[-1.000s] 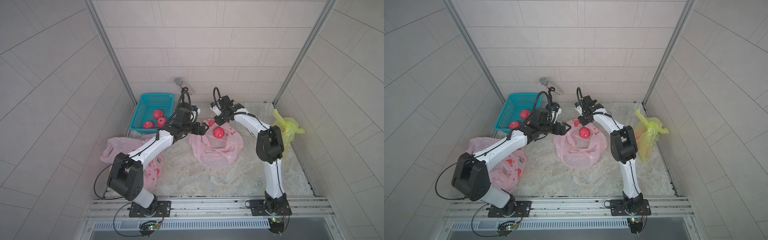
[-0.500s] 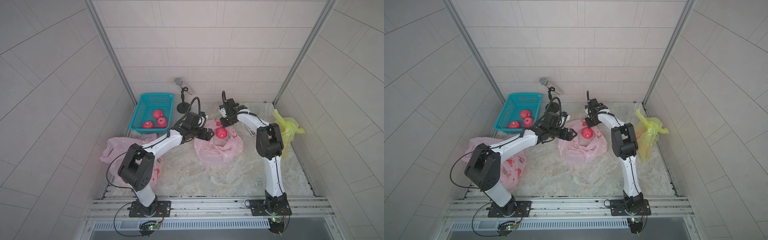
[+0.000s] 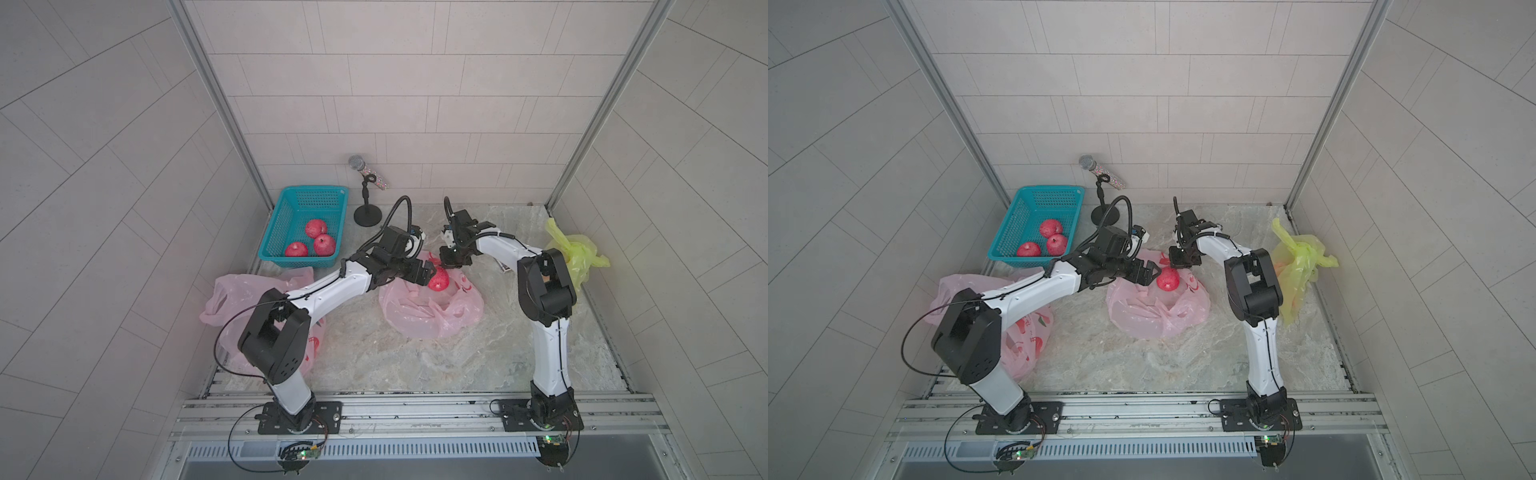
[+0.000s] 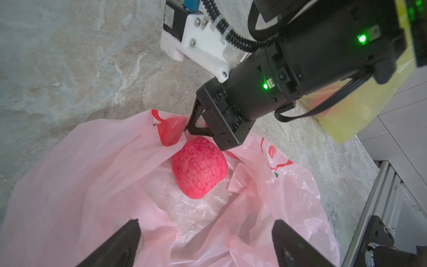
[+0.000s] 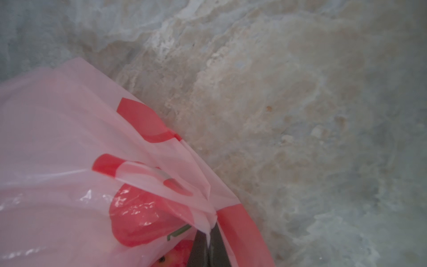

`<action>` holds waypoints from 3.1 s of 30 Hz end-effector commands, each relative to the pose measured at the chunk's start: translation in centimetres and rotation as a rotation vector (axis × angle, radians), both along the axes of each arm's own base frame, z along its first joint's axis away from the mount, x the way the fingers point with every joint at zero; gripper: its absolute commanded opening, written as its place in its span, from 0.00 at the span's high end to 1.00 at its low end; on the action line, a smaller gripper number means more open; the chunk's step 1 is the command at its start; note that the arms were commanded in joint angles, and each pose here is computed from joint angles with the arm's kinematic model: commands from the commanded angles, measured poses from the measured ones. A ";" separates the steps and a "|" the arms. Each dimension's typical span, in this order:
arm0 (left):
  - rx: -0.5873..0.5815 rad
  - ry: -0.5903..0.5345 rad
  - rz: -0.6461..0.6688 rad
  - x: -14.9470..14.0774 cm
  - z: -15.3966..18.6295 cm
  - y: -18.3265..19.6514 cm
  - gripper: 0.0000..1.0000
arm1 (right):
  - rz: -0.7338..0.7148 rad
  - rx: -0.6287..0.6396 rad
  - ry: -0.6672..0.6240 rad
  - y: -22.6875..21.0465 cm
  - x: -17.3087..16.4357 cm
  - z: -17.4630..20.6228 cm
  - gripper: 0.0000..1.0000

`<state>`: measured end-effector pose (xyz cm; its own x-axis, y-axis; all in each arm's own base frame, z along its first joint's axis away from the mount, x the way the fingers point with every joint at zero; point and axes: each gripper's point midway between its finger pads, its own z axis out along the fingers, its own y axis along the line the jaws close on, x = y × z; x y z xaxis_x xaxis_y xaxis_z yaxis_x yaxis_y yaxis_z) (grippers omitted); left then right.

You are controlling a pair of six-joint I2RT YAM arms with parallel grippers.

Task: Untie the knot of a plastic bag & take out the apple
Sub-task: Pick up the apple from the plastic bag.

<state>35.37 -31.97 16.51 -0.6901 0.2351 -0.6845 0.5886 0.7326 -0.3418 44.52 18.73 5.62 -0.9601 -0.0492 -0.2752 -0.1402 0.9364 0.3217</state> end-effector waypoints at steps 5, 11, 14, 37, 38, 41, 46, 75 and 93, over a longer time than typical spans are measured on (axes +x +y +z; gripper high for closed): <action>0.012 -0.041 -0.012 -0.9 1.1 -0.3 0.05 | -0.042 0.061 -0.035 1.1 -0.8 2.8 1.00; -0.008 -0.039 -0.015 -1.8 1.6 -0.3 0.07 | -0.033 0.065 -0.021 1.1 -1.1 2.9 1.00; -0.015 -0.027 -0.040 -2.5 1.5 -0.9 0.09 | -0.032 0.068 -0.018 1.2 -1.2 3.0 1.00; 0.096 0.062 -0.023 -1.3 -5.1 -2.9 0.12 | -0.086 0.081 -0.003 -1.4 -1.0 2.5 1.00; 0.102 0.060 -0.019 -1.1 -5.4 -3.0 0.12 | -0.090 0.086 0.002 -1.5 -1.0 2.3 1.00; 0.128 0.056 -0.003 -0.3 -6.1 -3.0 0.10 | -0.088 0.094 0.008 -1.4 -1.0 2.2 1.00; 0.105 0.068 -0.016 0.2 -6.4 -4.1 0.09 | -0.093 0.100 0.021 -1.6 -0.9 1.8 1.00; 0.089 0.105 -0.032 1.6 -9.5 -6.1 0.34 | -0.090 0.123 0.042 -1.6 -0.8 1.3 1.00; 0.042 0.077 -0.012 2.5 -7.9 -6.3 0.22 | -0.083 0.134 0.048 -1.4 -0.9 1.3 1.00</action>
<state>36.55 -37.45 5.68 -0.7718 0.3081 -0.5563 0.5512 0.7603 -0.3437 43.71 17.36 7.44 -0.9666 0.0645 -0.2482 -0.0544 0.8942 0.4443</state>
